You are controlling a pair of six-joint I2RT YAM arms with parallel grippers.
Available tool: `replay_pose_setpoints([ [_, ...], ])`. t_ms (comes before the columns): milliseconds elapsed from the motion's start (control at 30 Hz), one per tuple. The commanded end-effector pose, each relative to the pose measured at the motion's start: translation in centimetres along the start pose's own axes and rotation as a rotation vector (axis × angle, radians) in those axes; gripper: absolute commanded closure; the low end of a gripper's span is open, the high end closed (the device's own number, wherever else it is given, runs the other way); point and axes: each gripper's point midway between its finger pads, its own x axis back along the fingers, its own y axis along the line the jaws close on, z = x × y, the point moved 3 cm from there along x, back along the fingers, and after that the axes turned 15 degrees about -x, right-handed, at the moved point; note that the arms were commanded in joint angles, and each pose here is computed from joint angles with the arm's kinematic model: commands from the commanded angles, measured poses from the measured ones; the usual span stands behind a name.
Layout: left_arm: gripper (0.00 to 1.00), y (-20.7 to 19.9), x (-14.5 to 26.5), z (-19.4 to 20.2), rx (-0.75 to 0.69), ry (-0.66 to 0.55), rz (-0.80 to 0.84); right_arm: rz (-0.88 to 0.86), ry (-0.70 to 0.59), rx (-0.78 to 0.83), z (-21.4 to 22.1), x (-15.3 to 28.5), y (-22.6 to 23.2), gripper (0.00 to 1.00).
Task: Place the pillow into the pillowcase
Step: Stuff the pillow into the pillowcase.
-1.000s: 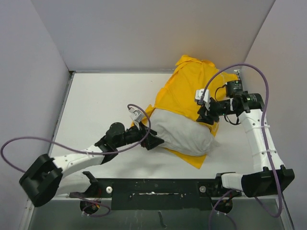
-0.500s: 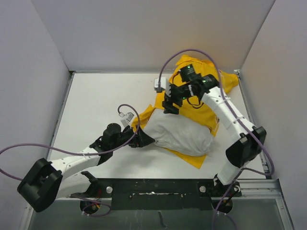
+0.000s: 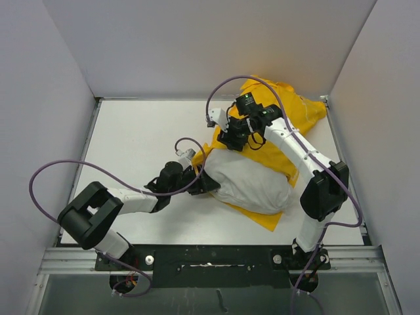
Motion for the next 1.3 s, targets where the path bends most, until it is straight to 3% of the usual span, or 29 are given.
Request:
replay_pose_setpoints([
  [0,0.49,-1.5,-1.6,-3.9,-0.073,-0.138,0.073,0.073,-0.032,-0.031,-0.3,1.0,-1.5,0.53],
  [100,0.56,-1.8,-1.9,-4.3,-0.105,-0.169,0.104,0.044,-0.023,-0.059,0.2,0.7,-1.5,0.64],
  [267,0.62,-2.7,-2.1,-5.9,-0.27,-0.269,0.155,-0.115,-0.054,-0.079,-0.4,0.8,0.7,0.99],
  [433,0.64,-4.5,-2.2,-9.3,-0.471,-0.481,0.216,-0.359,-0.216,-0.068,-4.2,3.0,5.4,1.0],
  [533,0.67,-4.8,-2.5,-9.8,-0.498,-0.532,0.25,-0.364,-0.246,-0.059,-5.1,4.1,6.0,1.0],
  [567,0.67,-4.7,-2.7,-9.5,-0.491,-0.53,0.255,-0.337,-0.244,-0.059,-5.1,4.4,5.7,0.95],
  [667,0.68,-3.8,-3.2,-8.3,-0.469,-0.511,0.246,-0.214,-0.219,-0.051,-3.9,5.1,4.0,0.6],
  [733,0.69,-3.3,-3.5,-7.6,-0.457,-0.5,0.243,-0.134,-0.19,-0.049,-2.9,5.1,2.9,0.51],
  [867,0.71,-2.9,-4.0,-6.9,-0.445,-0.493,0.254,0.004,-0.104,-0.063,-1.0,4.1,0.8,0.41],
  [1067,0.71,-2.5,-4.3,-5.8,-0.453,-0.474,0.255,0.171,0.026,-0.092,1.8,2.4,-2.7,0.4],
  [1100,0.71,-2.4,-4.2,-5.8,-0.457,-0.474,0.252,0.174,0.034,-0.104,2.1,2.2,-3.1,0.41],
  [1167,0.71,-2.3,-4.2,-5.7,-0.472,-0.475,0.246,0.158,0.045,-0.11,2.3,1.9,-3.2,0.53],
  [1233,0.71,-2.3,-4.5,-5.7,-0.489,-0.472,0.249,0.102,0.02,-0.109,1.7,2.0,-2.3,0.81],
  [1267,0.72,-2.3,-4.7,-5.9,-0.503,-0.471,0.249,0.053,-0.013,-0.104,0.9,2.1,-1.5,0.9],
])
